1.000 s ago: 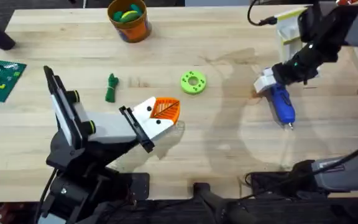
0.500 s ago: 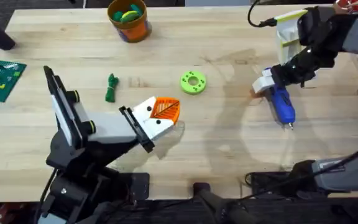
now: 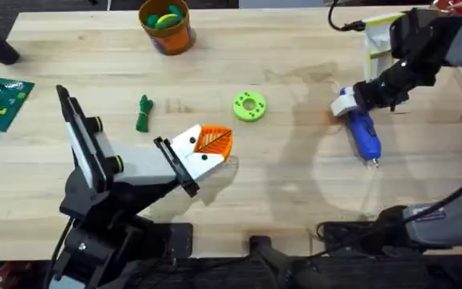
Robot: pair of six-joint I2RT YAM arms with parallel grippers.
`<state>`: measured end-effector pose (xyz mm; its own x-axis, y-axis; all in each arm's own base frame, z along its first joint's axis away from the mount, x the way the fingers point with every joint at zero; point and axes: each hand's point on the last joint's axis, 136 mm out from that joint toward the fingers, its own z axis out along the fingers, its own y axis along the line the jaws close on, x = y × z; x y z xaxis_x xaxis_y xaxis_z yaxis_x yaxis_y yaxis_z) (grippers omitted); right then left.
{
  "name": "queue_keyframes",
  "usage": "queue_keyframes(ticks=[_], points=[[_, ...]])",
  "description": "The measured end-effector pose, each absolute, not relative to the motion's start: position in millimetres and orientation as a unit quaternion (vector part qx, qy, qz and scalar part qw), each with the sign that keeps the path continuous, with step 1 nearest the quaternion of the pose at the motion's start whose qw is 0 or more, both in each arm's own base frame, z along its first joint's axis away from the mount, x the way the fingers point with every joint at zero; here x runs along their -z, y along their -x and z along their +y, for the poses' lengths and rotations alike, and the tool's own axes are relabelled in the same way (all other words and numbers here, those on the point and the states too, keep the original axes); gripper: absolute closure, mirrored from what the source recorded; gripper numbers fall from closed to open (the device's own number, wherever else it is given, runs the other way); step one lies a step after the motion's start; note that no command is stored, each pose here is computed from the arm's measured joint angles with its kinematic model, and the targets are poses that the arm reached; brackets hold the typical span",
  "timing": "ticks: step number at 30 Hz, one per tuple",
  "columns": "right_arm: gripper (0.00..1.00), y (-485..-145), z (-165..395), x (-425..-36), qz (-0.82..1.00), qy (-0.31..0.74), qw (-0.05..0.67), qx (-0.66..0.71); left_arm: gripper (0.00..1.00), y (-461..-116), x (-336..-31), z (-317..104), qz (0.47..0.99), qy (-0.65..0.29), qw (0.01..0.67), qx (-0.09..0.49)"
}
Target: Pick up the gripper from the table and insert it into the empty holder that is missing its gripper. Then pick up a screw, insert it into the mounting hole, and use the screwdriver to tighten it. Finally, clean up the table by picking up the vegetable and placing it into the bucket.
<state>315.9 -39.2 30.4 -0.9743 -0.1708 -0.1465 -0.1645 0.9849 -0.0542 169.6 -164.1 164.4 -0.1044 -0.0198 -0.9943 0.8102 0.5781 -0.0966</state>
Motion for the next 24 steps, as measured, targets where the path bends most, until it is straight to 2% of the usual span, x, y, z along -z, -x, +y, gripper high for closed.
queue_keyframes(ticks=[3,6,7,18,24], points=[[0.502,-319.4,-42.8,-30.6,0.993,0.078,0.081,0.027,0.994,-169.5,-164.4,-164.1,0.657,-0.301,0.598,0.347],[0.899,-323.2,-49.0,-28.7,0.993,0.074,0.083,0.042,0.994,-169.6,-164.4,-164.1,0.657,-0.301,0.598,0.347],[0.96,-324.0,-49.7,-28.7,0.993,0.073,0.084,0.043,0.994,-169.6,-164.4,-164.1,0.657,-0.301,0.598,0.347],[0.97,-322.0,-50.2,-30.2,0.994,0.073,0.073,0.044,0.994,-169.6,-164.4,-164.1,0.657,-0.301,0.598,0.347],[0.97,-307.3,-44.7,-33.2,0.996,0.073,0.039,0.025,0.994,-169.6,-164.4,-164.1,0.657,-0.301,0.598,0.347]])
